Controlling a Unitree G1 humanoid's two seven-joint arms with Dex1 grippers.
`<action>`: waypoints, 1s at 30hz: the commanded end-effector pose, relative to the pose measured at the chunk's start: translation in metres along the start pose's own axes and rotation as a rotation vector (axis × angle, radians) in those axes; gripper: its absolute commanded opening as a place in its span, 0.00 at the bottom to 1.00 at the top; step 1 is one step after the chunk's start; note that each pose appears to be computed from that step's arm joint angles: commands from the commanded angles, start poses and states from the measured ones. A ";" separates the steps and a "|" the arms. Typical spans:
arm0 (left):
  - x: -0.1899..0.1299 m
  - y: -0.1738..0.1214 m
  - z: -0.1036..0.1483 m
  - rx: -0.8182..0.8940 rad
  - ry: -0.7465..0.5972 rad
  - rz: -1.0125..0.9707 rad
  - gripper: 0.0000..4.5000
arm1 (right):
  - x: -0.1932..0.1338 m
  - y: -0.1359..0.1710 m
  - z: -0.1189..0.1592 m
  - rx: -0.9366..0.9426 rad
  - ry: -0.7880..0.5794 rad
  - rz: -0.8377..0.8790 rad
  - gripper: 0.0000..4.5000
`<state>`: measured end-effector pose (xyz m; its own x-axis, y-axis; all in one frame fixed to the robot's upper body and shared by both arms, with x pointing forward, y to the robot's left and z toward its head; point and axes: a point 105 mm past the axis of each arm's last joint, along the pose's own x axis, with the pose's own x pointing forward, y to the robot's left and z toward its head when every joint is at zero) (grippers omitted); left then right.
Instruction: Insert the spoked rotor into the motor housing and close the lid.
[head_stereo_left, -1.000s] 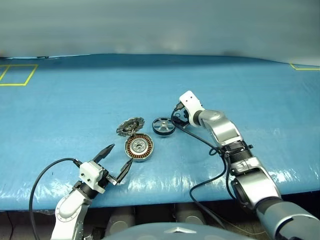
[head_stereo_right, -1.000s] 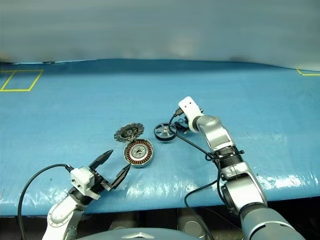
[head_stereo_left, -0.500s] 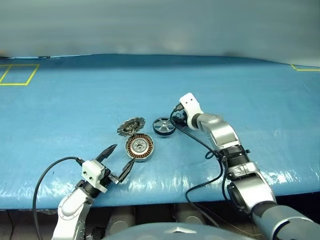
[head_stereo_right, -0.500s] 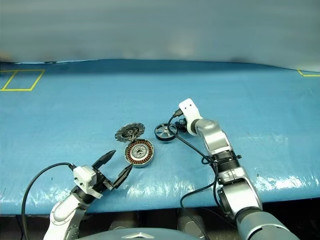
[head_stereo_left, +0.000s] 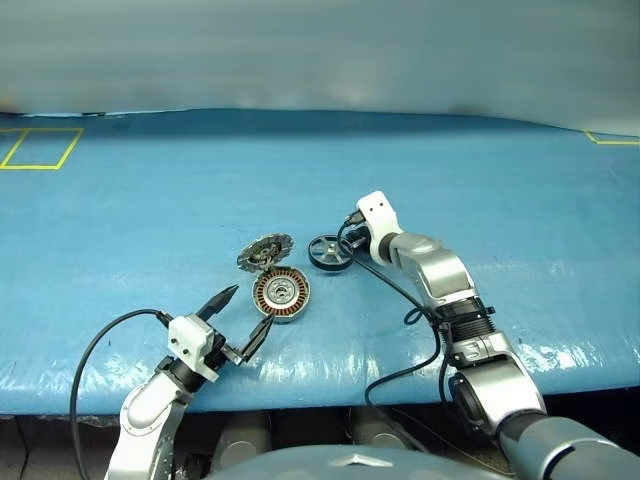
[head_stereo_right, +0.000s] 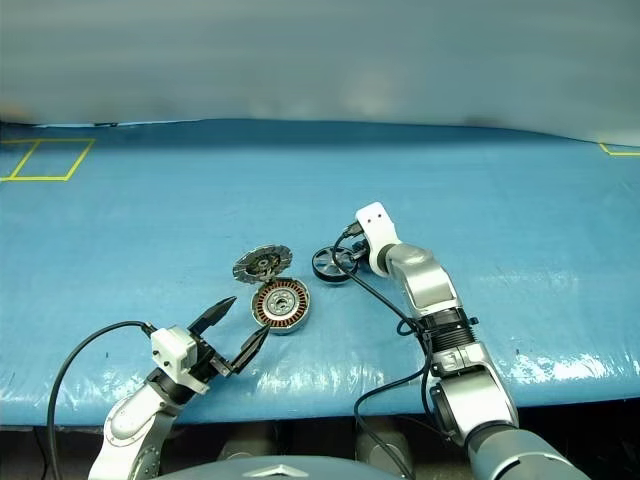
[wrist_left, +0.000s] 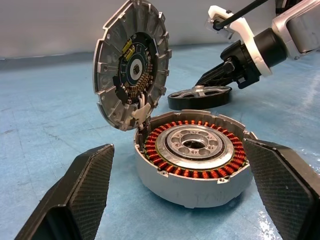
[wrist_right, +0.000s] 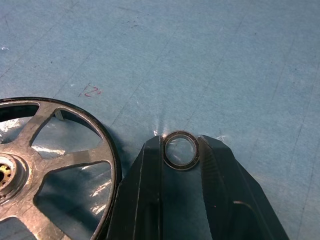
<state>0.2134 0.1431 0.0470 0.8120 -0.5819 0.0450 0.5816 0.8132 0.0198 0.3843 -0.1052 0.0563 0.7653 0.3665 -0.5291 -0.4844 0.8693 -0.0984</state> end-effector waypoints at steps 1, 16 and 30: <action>0.003 -0.003 0.013 0.030 -0.036 -0.012 1.00 | -0.003 -0.014 -0.018 -0.008 0.058 -0.086 0.15; 0.001 -0.005 0.018 0.097 -0.033 -0.001 1.00 | -0.056 -0.023 0.071 -0.240 -0.309 -0.240 0.15; -0.008 -0.011 0.009 0.075 0.026 0.018 1.00 | -0.115 0.109 0.067 -0.399 -0.515 0.343 0.15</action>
<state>0.2019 0.1420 0.0446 0.8297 -0.5581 -0.0093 0.5574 0.8275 0.0675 0.2839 -0.0374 0.1524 0.6316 0.7570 -0.1675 -0.7575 0.5565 -0.3413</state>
